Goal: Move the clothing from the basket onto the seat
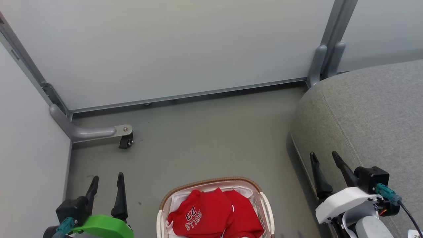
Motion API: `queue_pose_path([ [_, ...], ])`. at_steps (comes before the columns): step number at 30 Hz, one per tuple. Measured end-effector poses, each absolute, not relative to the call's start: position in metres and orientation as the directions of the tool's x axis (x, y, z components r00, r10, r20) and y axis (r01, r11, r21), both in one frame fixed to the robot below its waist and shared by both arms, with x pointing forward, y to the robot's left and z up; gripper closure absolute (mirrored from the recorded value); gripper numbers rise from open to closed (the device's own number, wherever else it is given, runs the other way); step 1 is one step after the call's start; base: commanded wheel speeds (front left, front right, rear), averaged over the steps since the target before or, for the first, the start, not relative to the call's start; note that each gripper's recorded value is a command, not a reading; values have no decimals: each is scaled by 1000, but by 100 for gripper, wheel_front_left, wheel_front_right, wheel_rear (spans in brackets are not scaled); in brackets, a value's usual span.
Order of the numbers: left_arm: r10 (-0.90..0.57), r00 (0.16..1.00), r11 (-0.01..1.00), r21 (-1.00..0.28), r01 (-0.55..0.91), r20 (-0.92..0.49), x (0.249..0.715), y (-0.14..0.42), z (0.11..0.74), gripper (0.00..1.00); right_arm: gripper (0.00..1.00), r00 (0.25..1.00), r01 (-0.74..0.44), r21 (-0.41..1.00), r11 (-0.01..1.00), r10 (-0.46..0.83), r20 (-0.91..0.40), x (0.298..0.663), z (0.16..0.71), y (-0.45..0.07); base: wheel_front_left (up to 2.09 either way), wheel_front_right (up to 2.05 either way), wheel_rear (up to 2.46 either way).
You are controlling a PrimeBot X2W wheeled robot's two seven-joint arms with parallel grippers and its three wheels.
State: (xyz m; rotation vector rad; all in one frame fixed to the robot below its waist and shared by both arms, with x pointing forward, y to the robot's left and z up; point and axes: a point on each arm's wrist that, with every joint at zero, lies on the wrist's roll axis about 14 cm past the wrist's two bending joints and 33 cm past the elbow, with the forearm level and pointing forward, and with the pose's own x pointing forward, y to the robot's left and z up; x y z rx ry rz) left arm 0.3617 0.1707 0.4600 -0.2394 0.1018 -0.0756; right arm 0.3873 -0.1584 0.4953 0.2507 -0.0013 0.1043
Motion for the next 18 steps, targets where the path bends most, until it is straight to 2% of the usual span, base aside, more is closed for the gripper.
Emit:
queue_pose_path([
  [12,-103,988,981,-178,81,-119,357,166,448,0,0,992,-129,162,978,130,8,387,490,-152,0,0,0],
  [18,-180,971,975,-163,154,-159,356,141,433,0,0,989,-145,119,982,145,9,394,488,-149,0,0,0],
])
